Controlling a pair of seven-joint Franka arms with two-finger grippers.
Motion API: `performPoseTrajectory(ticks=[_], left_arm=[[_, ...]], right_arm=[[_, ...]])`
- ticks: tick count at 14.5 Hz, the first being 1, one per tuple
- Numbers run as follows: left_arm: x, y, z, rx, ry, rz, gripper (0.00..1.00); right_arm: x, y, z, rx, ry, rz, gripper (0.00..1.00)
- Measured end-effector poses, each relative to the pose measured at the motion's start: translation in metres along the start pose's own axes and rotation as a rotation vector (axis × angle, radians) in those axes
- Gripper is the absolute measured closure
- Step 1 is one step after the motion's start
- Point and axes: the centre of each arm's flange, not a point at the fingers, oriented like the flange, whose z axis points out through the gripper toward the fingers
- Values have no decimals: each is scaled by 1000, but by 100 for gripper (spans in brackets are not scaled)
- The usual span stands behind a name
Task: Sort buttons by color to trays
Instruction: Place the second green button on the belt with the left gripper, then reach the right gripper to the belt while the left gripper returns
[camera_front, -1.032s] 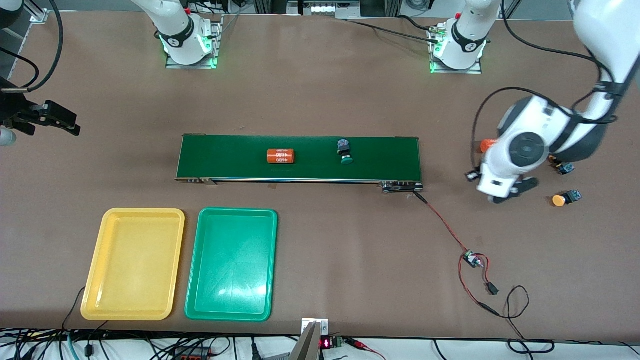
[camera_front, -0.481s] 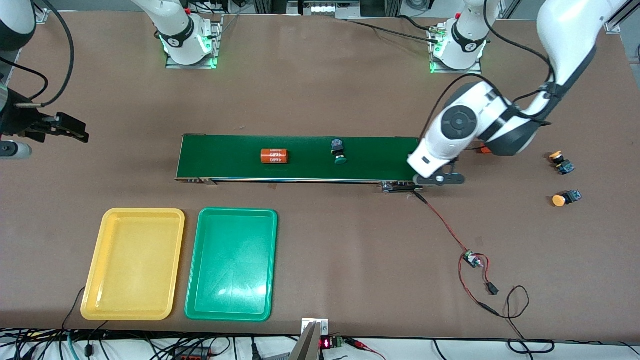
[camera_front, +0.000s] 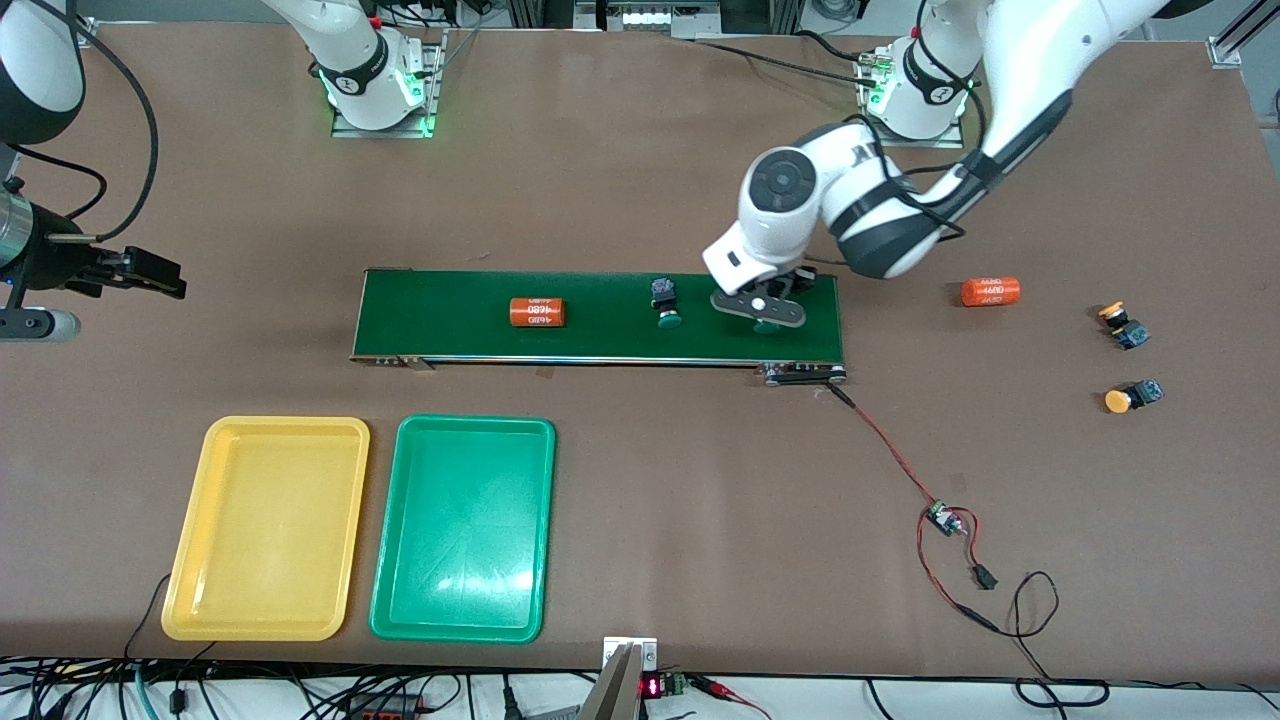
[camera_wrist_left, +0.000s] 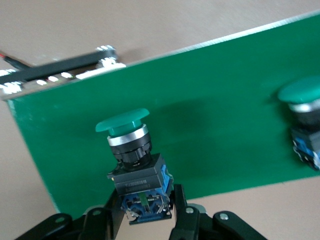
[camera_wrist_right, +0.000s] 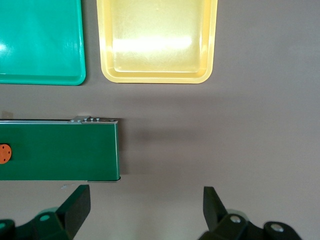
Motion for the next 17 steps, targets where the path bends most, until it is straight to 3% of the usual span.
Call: performPoseTrajectory(ticks=[4,5,11,17], left_arm=[[7,-9,17,23,-8,-1,56],[9,-13,20,29,-5,-3,52],[27,-16,0,-4,38,-25,1],[56,-52,-63,59,27,-118,0]], right_arm=[[5,-7,6,2,-3,-10,0],[7,-11,8,2,1,-17,0],[16,-39,23,-3,-14,-60,0],[14,-97,25,-2,-14,-105,0]])
